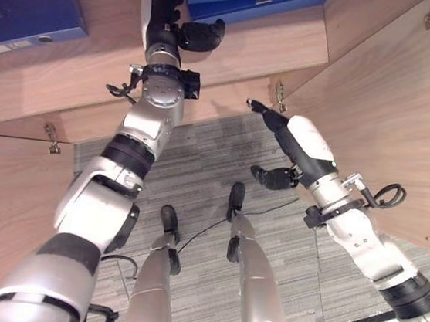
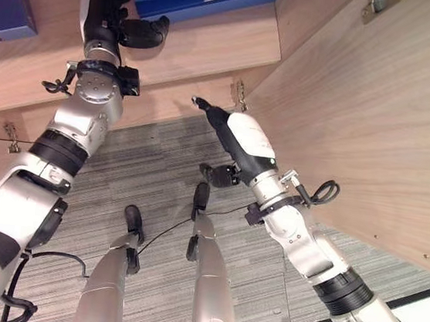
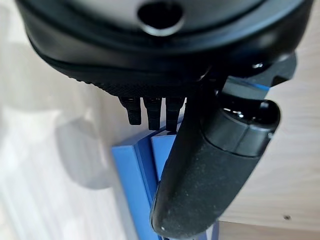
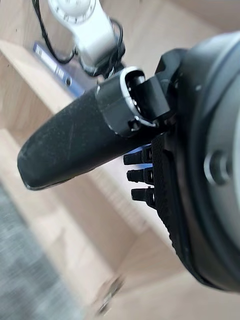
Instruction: Put the empty folder in the office cabinet
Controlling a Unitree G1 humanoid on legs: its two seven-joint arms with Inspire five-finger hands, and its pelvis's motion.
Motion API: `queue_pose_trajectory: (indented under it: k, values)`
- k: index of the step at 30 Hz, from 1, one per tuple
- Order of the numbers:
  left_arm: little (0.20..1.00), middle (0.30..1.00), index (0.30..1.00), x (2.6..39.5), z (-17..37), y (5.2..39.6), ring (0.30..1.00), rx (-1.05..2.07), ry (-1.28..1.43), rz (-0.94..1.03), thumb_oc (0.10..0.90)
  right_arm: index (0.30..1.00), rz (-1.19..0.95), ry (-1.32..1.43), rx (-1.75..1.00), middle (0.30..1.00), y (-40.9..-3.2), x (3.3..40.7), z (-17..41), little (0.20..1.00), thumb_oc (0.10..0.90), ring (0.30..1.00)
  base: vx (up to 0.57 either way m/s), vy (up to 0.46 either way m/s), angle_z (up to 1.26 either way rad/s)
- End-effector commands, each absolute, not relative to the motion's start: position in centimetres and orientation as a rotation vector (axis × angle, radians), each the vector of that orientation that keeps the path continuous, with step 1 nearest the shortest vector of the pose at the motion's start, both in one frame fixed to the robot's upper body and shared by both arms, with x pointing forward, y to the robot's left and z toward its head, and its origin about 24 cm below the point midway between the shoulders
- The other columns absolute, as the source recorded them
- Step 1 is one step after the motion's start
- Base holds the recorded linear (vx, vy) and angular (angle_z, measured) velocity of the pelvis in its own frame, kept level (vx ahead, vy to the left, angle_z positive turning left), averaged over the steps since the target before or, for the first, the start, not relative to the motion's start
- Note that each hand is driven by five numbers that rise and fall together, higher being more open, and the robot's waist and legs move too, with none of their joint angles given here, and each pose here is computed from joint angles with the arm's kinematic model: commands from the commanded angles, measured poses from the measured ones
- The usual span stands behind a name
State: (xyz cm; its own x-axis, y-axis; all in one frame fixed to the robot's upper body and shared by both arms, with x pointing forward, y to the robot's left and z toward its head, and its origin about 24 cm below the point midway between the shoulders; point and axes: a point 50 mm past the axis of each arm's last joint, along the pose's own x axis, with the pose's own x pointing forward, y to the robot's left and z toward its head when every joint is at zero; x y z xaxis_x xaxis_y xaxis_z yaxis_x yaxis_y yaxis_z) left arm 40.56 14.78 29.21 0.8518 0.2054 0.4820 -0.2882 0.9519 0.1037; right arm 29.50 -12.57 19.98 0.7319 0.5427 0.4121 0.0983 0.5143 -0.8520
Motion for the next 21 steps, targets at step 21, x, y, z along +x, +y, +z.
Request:
queue_pose_trajectory:
  k: [21]
  values:
    - [0.900,0.900,0.900,33.4,18.0,16.7,0.900,-0.092,-0.496,0.030,0.800,0.900,-0.144,-0.912,-1.127,0.900,-11.4,35.8,33.7,0.900,0.800,0.900,0.00,-0.002,0.02]
